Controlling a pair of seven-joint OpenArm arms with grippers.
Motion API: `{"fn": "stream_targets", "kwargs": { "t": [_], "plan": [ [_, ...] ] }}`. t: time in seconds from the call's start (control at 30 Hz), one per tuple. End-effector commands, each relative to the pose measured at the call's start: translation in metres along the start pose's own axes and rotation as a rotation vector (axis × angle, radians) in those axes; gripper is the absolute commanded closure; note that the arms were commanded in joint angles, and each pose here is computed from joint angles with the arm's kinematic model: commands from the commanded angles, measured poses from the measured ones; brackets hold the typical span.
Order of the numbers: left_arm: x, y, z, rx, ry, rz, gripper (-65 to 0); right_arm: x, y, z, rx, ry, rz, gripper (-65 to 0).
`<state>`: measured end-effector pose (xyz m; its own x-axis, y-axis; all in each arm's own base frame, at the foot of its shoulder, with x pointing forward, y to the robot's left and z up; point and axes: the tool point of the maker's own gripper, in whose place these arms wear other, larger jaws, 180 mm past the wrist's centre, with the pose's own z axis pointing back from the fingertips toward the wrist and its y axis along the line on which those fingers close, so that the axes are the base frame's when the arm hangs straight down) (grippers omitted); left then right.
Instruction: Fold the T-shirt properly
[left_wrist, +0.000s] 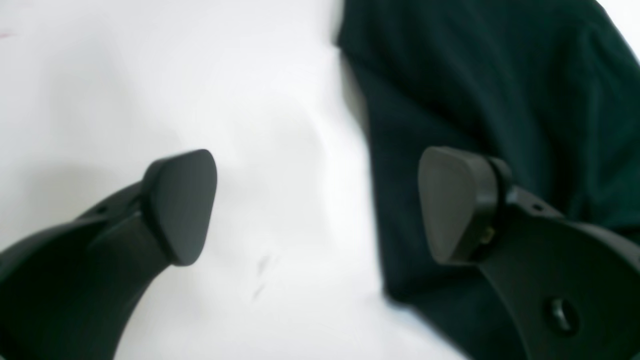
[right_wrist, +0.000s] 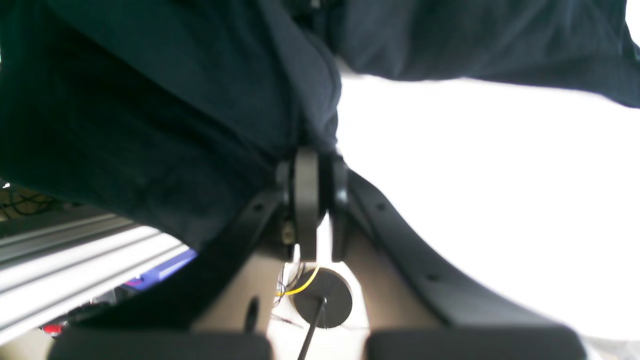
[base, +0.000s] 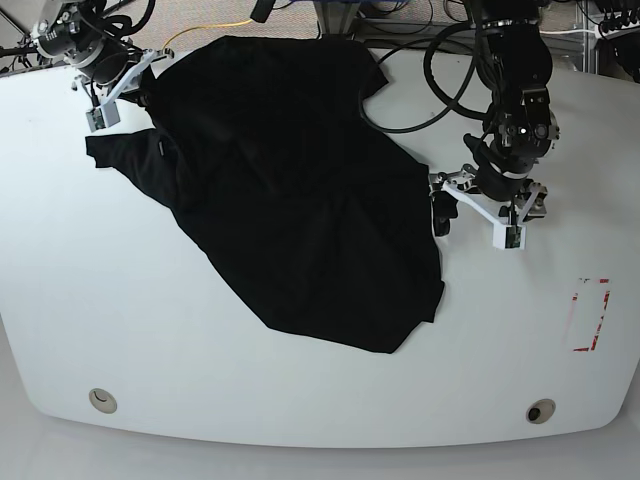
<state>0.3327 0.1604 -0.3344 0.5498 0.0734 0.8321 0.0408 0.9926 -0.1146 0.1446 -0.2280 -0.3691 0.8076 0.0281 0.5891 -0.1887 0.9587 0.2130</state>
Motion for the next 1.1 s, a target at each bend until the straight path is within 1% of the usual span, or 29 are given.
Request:
{"fn": "stream_targets", "kwargs": {
  "t": [0.0,0.13,0.37,0.57,0.67,0.7,0.73,0.8,0.9,0.97,1.0,1.07],
  "plan": [
    [0.004,-0.002,-0.01,-0.022,-0.004,-0.004,-60.0,0.007,0.001,0.004,0.006,-0.027,0.017,0.0],
    [-0.002,-0.009,-0.031,-0.046,0.033,0.036,-60.0,0.008,0.002,0.003,0.01,-0.031,0.015,0.0],
    [-0.017,-0.009,-0.055,-0.059,0.1,0.073,-60.0,0.008,0.003,0.003,0.011,-0.032,0.015,0.0],
    [-0.027,-0.023,-0.077,-0.099,0.161,0.077,-59.9,0.008,0.003,0.003,0.011,-0.032,0.015,0.0],
    [-0.025,-0.026,-0.084,-0.109,0.169,0.085,-58.6,0.009,0.003,0.003,0.011,-0.034,0.014,0.0],
    [-0.026,-0.032,-0.086,-0.124,0.174,0.088,-56.4,0.009,0.003,0.003,0.011,-0.034,0.014,0.0],
    [-0.026,-0.037,-0.089,-0.148,0.177,0.081,-52.6,0.009,0.002,0.003,0.01,-0.034,0.013,0.0],
    [-0.029,-0.045,-0.092,-0.19,0.191,0.06,-43.1,0.009,0.002,0.003,0.01,-0.034,0.013,0.0],
    [-0.032,-0.051,-0.097,-0.23,0.209,0.038,-22.4,0.007,0.002,0.004,0.007,-0.032,0.012,0.0],
    [-0.033,-0.049,-0.098,-0.225,0.214,0.041,-7.1,0.007,0.001,0.005,0.006,-0.031,0.011,0.0],
    [-0.035,-0.05,-0.097,-0.228,0.22,0.038,-3.2,0.006,0.002,0.005,0.007,-0.031,0.008,0.0],
    [-0.034,-0.051,-0.096,-0.238,0.219,0.026,-2.1,0.005,0.002,0.005,0.008,-0.028,0.006,0.0]
  ]
}}
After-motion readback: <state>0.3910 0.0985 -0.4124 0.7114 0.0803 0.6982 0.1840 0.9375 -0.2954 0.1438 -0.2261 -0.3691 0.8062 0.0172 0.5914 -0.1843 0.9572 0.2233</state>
